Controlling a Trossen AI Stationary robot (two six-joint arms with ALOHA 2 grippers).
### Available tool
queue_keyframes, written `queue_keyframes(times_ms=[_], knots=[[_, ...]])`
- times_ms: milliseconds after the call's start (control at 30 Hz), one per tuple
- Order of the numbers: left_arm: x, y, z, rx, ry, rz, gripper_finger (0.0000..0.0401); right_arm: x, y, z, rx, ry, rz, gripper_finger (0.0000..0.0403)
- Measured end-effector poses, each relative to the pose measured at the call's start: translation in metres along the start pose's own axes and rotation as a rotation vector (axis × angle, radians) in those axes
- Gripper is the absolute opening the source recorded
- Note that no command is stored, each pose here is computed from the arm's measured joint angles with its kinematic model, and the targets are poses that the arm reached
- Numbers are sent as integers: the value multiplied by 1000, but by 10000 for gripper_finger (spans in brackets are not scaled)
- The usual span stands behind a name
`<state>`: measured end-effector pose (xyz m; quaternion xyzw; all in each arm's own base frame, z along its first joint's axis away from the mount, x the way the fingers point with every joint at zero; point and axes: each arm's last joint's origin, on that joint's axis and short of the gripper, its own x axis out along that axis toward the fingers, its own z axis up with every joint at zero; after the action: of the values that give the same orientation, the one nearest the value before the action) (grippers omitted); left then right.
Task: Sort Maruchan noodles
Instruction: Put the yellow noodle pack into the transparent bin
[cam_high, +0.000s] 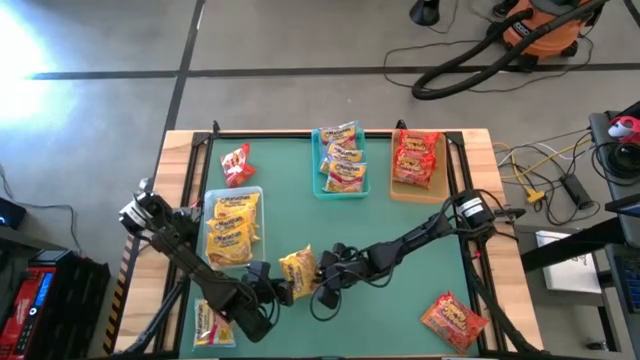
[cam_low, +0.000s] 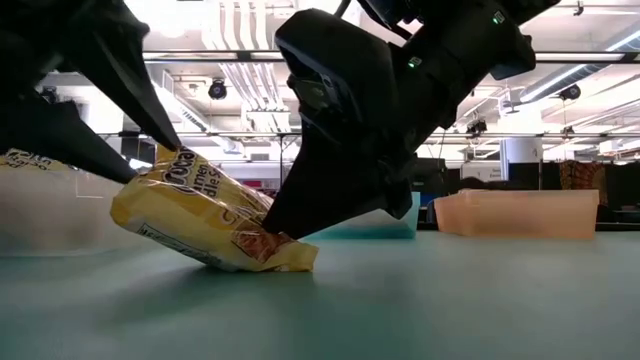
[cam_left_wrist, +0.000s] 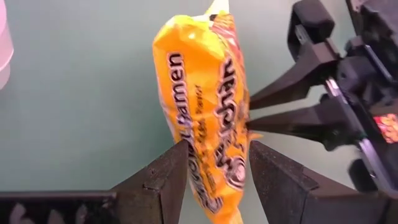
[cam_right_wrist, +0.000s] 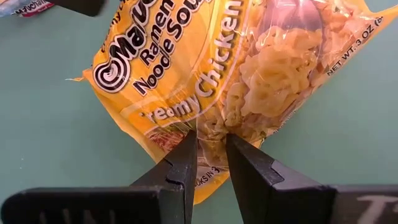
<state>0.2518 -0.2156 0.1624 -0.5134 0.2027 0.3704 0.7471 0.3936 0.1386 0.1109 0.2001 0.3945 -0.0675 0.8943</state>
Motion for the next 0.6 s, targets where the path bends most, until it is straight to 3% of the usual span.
queue_keyframes(times_ms=[600], knots=[[23, -3, -4, -4, -12, -6, 249, 0, 2, -6, -18, 19, 0, 79]])
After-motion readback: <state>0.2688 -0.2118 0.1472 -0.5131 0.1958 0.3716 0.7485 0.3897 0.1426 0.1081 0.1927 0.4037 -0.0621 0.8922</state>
